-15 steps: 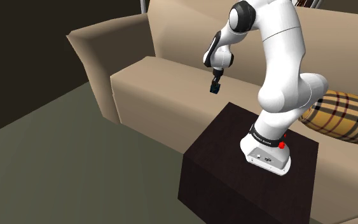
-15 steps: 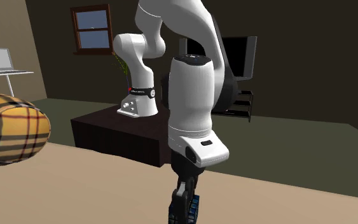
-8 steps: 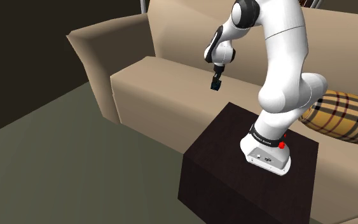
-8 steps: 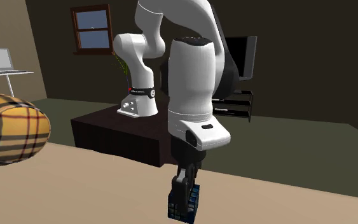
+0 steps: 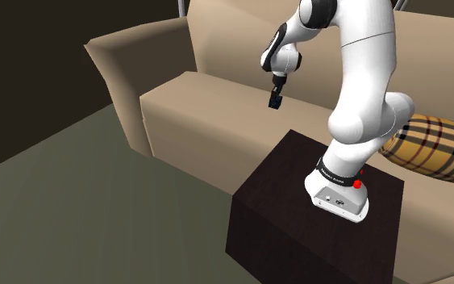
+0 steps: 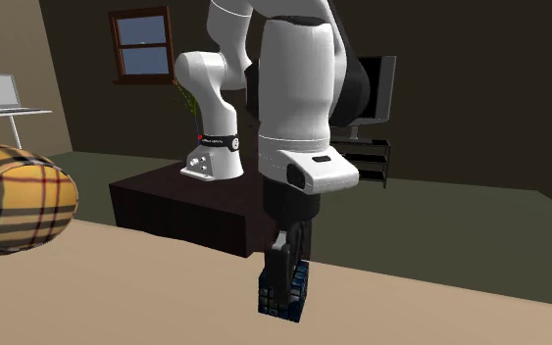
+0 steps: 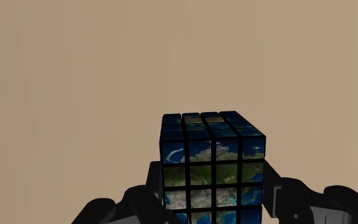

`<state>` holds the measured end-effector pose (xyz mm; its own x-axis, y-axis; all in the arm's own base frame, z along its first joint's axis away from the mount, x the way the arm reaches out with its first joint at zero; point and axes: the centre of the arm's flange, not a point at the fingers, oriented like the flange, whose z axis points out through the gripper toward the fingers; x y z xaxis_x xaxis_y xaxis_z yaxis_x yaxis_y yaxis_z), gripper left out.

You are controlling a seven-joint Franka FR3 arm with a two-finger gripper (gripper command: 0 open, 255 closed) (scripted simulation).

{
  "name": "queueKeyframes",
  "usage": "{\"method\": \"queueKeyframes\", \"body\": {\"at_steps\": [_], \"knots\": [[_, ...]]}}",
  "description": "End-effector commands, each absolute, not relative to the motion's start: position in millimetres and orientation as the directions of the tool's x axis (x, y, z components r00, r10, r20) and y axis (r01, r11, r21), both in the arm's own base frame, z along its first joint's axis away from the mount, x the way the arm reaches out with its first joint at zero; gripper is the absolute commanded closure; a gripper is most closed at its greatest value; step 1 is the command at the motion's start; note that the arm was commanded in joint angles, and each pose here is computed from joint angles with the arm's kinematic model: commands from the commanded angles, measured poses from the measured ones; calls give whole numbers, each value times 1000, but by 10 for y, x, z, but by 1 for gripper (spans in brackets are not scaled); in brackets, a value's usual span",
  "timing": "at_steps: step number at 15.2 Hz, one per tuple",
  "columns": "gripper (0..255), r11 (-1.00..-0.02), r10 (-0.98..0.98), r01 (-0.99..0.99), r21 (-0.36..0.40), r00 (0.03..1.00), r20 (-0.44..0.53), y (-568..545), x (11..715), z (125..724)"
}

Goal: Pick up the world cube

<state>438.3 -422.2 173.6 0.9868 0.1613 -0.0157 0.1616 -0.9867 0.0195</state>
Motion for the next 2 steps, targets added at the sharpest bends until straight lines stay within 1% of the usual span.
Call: {"method": "queueKeyframes", "body": {"at_steps": [1, 2], "knots": [[255, -987, 161, 161, 19, 987, -16, -4226, 4384, 1801], [255, -987, 161, 162, 19, 987, -16, -4226, 4385, 1801]]}}
